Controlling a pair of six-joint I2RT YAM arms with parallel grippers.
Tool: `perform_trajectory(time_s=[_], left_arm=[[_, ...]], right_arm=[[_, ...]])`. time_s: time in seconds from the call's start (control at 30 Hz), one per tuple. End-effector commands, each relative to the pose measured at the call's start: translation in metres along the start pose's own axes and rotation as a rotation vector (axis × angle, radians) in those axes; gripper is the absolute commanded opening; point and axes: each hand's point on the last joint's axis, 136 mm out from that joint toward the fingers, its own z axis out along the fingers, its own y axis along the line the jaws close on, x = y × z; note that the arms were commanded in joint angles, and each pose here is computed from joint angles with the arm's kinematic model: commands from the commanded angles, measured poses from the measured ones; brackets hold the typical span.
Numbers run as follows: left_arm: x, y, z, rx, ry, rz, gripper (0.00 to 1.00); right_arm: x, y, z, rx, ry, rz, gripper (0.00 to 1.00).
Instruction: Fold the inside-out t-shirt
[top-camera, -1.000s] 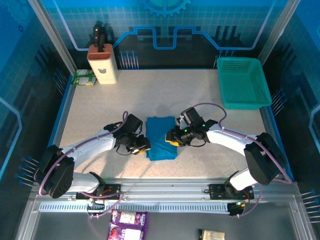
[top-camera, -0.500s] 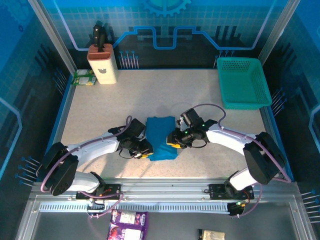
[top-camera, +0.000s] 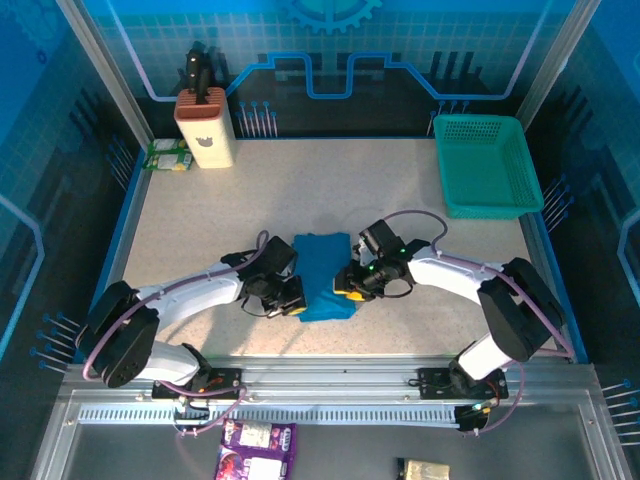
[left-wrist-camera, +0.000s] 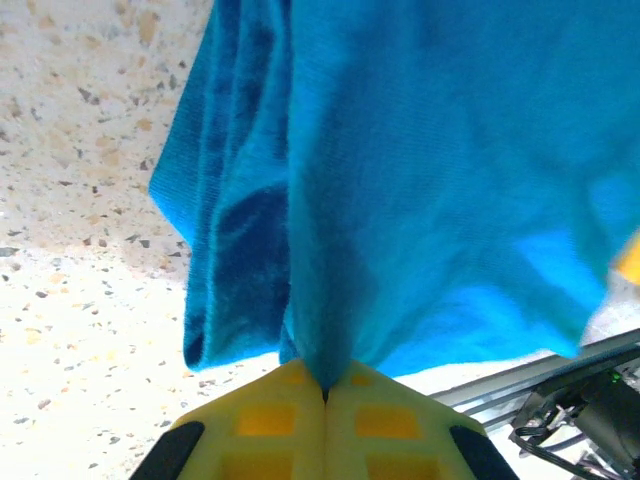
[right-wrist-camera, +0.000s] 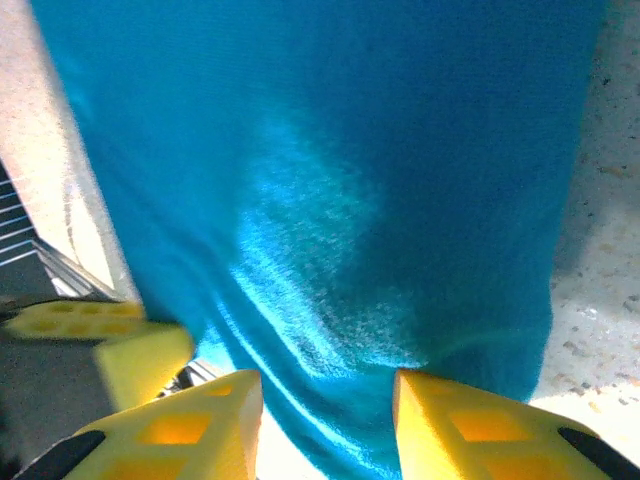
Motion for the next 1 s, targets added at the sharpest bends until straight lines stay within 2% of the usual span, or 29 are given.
perform_trajectory(time_s=[0.0, 0.13, 0.3, 0.5, 0.57, 0.67, 0.8, 0.87, 0.97], left_arm=[[0.001, -0.003, -0.020, -0.018, -0.033, 0.011, 0.00], [-0.001, 0.010, -0.022, -0.077, -0.056, 0.001, 0.00], [0.001, 0.050, 0.005, -0.216, -0.024, -0.028, 0.00], [0.001, 0.059, 0.028, -0.228, 0.007, -0.050, 0.00], [0.001, 0.060, 0.027, -0.231, 0.003, -0.050, 0.00], [0.000, 0.062, 0.022, -0.240, -0.011, -0.042, 0.00], [0.000, 0.061, 0.020, -0.227, -0.021, -0.039, 0.00], [0.000, 0.060, 0.020, -0.224, -0.020, -0.039, 0.00], [0.000, 0.060, 0.020, -0.223, -0.018, -0.037, 0.00]], right_arm=[[0.006, -0.010, 0.010, -0.003, 0.048, 0.011, 0.42], [0.006, -0.021, 0.018, 0.032, 0.055, 0.023, 0.47], [0.007, -0.030, 0.019, 0.062, 0.048, 0.034, 0.50], [0.007, -0.018, 0.003, 0.055, 0.026, 0.002, 0.50], [0.005, -0.004, -0.008, 0.032, 0.005, -0.027, 0.47], [0.005, 0.028, -0.017, -0.095, 0.010, -0.075, 0.35], [0.017, 0.065, -0.005, -0.261, 0.116, -0.139, 0.29], [0.026, 0.065, 0.012, -0.278, 0.194, -0.137, 0.28], [0.036, 0.046, 0.038, -0.213, 0.254, -0.104, 0.26]])
